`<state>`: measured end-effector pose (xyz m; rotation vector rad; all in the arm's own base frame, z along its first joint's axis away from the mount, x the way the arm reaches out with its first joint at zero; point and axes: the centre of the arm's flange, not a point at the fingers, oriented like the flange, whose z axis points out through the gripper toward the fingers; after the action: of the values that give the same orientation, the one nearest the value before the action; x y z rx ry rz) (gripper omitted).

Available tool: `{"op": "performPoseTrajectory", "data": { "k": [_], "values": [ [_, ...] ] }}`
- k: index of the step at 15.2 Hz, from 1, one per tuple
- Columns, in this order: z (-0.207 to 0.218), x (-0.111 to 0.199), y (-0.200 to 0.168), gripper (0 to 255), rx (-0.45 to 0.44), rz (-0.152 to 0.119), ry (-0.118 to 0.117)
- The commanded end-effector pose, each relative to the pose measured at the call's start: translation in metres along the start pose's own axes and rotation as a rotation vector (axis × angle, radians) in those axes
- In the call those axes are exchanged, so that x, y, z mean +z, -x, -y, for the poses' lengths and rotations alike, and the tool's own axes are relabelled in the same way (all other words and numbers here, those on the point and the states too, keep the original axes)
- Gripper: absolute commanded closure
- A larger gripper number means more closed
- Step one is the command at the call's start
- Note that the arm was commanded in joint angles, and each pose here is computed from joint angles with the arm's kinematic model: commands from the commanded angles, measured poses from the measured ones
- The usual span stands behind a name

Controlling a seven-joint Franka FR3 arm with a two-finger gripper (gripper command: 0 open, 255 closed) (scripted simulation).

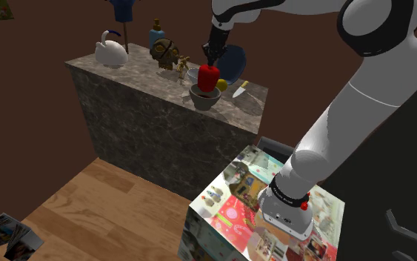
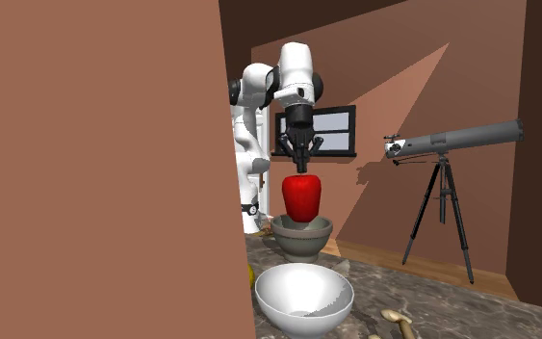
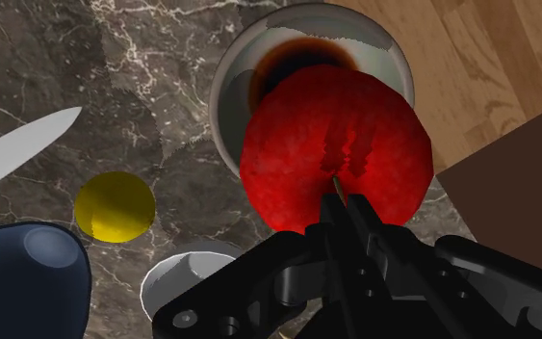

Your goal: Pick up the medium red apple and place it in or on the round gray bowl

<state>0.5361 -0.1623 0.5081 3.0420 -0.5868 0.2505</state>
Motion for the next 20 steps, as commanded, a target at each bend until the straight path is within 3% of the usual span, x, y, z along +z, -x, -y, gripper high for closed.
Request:
{"op": "performPoseTrajectory", "data": {
  "k": [1,3,4,9,13,20],
  "values": [
    [0.0,0.0,0.0,255,0.0,0.0,0.0],
    [0.0,0.0,0.0,255,0.0,0.0,0.0],
    [0.0,0.0,0.0,0,0.0,0.0,0.0],
    [0.0,0.0,0.0,0,0.0,0.0,0.0],
    [0.0,-0.05,0.0,0,0.0,0.0,0.0],
    [0.0,-0.05,0.0,0,0.0,0.0,0.0]
  ]
}}
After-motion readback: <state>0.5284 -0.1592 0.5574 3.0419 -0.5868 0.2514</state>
